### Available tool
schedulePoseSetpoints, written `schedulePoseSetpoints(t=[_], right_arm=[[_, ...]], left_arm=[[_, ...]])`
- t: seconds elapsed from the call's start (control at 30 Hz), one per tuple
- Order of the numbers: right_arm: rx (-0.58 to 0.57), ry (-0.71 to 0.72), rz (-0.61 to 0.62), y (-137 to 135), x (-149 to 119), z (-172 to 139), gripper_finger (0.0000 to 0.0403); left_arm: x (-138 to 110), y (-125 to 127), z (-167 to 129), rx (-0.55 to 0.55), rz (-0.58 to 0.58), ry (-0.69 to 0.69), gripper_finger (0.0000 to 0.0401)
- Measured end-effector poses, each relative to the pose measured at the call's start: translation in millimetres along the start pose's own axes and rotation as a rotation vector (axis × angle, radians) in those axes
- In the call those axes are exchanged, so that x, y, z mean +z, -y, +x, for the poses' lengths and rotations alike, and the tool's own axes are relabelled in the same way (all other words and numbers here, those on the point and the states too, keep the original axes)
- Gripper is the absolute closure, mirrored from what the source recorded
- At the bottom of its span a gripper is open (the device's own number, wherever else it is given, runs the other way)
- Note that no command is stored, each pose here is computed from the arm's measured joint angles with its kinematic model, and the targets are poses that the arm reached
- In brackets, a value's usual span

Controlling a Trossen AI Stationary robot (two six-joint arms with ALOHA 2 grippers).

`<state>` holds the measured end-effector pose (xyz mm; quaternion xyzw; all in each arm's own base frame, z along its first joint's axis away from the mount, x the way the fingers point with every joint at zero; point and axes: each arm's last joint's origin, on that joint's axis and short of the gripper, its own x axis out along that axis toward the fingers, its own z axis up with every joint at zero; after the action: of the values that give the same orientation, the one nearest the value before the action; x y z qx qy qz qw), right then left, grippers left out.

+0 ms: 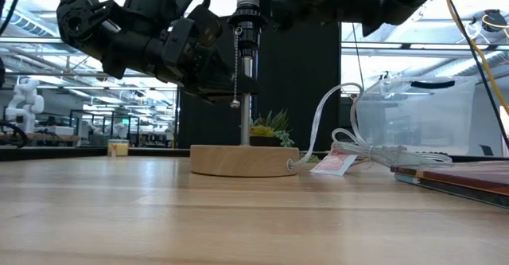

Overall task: Screw lightbulb
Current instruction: Remove the white lightbulb from the silver lamp

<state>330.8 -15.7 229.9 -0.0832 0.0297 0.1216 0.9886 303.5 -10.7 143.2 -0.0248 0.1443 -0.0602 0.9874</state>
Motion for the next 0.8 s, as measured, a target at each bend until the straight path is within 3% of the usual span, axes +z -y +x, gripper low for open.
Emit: schedulePoseSetpoints(t=[0.23,0.47,0.73,0.8], right_arm=[[0.099,0.039,0.008,13,0,-5,0.0205],[0.096,0.045,0.076,18,2,-6,0.0209],[0.117,0.068,0.144,6,7,-2,0.0147],[0.066,0.079,0.162,-2,10,1,0.0127]], left_arm=[[0,0,0,-0.021,0.000,-0.004,0.0355],[-1,1,0,-0.040,0.002,-0.015,0.0355],[-1,1,0,-0.042,0.006,-0.016,0.0355],[-1,1,0,-0.042,0.007,-0.017,0.0355]])
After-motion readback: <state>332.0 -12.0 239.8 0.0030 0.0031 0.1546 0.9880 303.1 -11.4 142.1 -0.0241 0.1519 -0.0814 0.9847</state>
